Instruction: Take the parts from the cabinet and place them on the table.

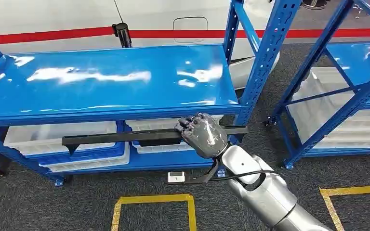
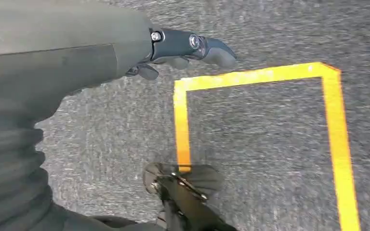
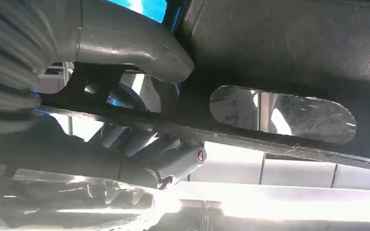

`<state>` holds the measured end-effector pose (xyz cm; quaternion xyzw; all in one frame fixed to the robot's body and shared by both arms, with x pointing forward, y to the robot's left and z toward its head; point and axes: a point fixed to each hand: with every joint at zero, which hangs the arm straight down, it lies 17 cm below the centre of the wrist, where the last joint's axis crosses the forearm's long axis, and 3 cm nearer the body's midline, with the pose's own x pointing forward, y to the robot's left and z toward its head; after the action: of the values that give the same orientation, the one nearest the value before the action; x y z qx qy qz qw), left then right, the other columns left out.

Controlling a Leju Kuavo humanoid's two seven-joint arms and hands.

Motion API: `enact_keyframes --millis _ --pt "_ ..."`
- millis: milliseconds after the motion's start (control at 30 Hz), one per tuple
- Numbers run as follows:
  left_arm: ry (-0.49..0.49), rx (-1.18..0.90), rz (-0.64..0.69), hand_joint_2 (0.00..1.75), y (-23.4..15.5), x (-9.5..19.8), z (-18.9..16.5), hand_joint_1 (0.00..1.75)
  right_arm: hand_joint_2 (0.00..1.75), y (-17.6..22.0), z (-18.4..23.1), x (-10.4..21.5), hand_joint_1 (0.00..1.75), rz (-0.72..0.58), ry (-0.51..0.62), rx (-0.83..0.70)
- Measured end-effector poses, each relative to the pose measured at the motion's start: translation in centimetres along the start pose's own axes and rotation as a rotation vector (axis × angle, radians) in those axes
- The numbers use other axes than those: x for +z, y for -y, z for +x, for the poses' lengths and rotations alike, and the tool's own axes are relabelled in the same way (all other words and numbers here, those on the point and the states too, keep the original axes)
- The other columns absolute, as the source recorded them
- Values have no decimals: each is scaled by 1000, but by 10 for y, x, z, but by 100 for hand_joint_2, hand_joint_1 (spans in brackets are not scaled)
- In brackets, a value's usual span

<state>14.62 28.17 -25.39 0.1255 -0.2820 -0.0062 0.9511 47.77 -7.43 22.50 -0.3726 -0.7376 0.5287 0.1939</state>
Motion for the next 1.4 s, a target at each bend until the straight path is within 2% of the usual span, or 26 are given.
enact_keyframes --millis 700,1133,1400 --pt "11 11 -13 175 6 0 6 0 175 12 -9 -11 175 -18 -2 18" --pt "17 23 13 175 -1 -2 8 0 175 11 -1 -22 175 -11 41 -6" --pt "26 18 10 175 -2 -3 10 0 175 4 -9 -23 175 8 25 -4"
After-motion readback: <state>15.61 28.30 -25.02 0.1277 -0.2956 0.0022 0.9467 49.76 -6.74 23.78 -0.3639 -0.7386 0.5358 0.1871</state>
